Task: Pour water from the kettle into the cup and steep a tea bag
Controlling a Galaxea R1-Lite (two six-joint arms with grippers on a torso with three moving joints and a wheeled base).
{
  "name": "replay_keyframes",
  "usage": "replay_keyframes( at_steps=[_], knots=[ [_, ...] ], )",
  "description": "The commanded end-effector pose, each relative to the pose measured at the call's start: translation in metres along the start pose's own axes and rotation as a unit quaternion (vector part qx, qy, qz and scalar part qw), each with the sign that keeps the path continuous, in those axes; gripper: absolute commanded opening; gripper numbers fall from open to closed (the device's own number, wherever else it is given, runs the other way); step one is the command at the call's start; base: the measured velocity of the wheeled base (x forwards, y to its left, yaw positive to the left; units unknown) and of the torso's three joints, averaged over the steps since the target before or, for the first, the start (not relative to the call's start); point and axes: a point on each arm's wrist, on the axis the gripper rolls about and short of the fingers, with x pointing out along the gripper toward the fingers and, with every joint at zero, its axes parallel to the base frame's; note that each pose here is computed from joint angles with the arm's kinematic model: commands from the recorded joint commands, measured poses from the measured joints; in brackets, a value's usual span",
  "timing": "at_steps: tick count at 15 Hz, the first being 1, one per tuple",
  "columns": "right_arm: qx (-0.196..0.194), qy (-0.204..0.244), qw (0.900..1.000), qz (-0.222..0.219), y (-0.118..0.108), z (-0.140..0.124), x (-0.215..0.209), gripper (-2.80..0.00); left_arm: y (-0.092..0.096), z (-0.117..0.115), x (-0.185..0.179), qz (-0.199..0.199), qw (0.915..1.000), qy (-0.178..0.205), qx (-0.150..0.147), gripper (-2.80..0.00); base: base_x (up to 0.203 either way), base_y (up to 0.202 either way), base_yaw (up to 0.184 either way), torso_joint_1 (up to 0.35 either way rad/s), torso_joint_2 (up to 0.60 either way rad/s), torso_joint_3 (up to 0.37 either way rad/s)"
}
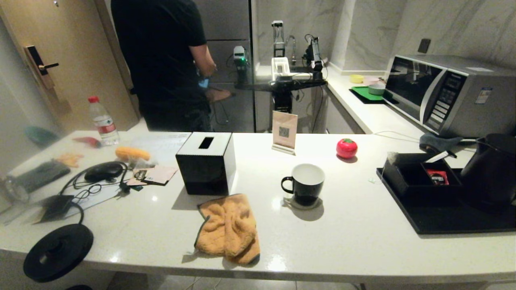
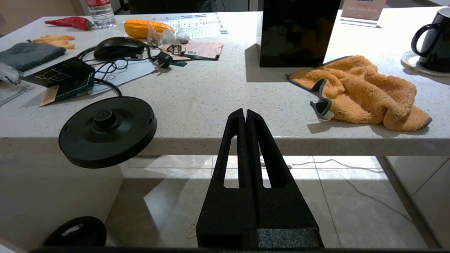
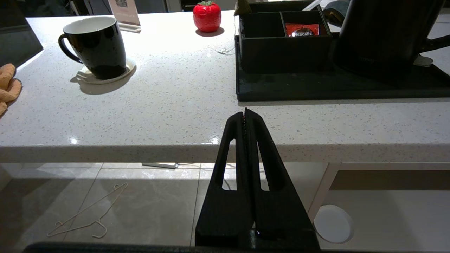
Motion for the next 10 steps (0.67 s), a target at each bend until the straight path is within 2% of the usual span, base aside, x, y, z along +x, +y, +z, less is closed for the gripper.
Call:
replay_keyframes(
  at_steps=[1, 10],
  knots=[
    [0.000, 0.000, 1.000, 0.000, 0.0000, 0.0000, 0.0000, -2.80, 0.0000, -0.0003, 0.0001, 0.000, 1.0000, 0.001, 0.000, -2.80, 0.000, 0.000, 0.000, 0.000, 0.00, 0.000],
    [-0.001, 0.000, 1.000, 0.000, 0.0000, 0.0000, 0.0000, -2.80, 0.0000, -0.0003, 0.0001, 0.000, 1.0000, 0.001, 0.000, -2.80, 0.000, 0.000, 0.000, 0.000, 0.00, 0.000]
  ],
)
